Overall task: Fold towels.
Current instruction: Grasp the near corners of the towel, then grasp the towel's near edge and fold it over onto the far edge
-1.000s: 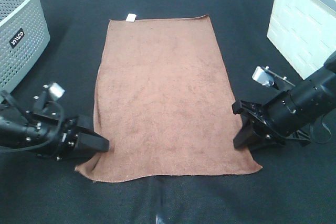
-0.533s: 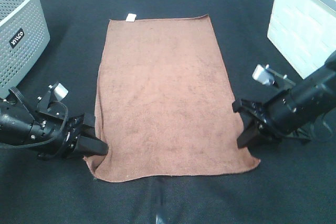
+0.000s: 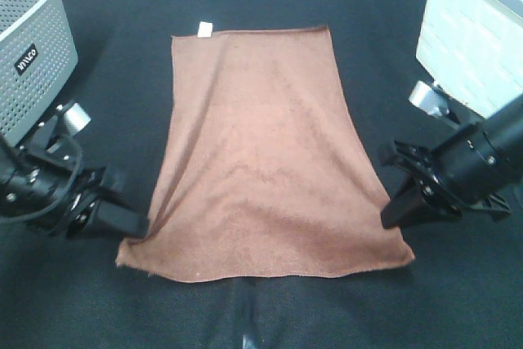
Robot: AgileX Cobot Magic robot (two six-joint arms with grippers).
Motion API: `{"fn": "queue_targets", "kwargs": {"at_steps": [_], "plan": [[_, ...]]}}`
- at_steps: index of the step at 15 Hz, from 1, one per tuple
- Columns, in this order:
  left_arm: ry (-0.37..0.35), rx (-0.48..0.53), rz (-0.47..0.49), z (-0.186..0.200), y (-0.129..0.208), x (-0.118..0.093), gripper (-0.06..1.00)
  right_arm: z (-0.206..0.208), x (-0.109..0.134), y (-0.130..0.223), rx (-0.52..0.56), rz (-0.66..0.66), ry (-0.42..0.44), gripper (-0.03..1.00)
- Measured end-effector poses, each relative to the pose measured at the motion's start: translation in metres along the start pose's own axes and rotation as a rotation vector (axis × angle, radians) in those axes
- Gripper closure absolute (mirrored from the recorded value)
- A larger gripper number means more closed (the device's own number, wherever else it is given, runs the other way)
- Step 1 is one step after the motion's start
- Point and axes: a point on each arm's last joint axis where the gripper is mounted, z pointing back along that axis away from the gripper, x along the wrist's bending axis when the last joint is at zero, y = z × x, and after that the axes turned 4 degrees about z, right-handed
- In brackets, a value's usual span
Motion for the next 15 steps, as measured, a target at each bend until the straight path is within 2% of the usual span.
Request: {"fn": "queue_targets", "kwargs": {"at_steps": [5, 9, 12, 15], "plan": [[-0.017, 0.054, 0.025, 0.013, 0.046, 0.001, 0.94, 0.006, 0.001, 0.05, 0.028, -0.019, 0.002, 0.97], [-0.021, 0.065, 0.032, 0.013, 0.051, 0.002, 0.94, 0.007, 0.001, 0.055, 0.027, -0.009, 0.01, 0.97], [-0.023, 0.011, 0.022, 0.015, 0.036, -0.001, 0.94, 0.018, 0.008, 0.033, -0.041, 0.033, 0.009, 0.97], [-0.038, -0.105, 0.006, 0.023, -0.001, -0.013, 0.94, 0.034, 0.02, -0.008, -0.119, 0.083, 0.0, 0.97]]}}
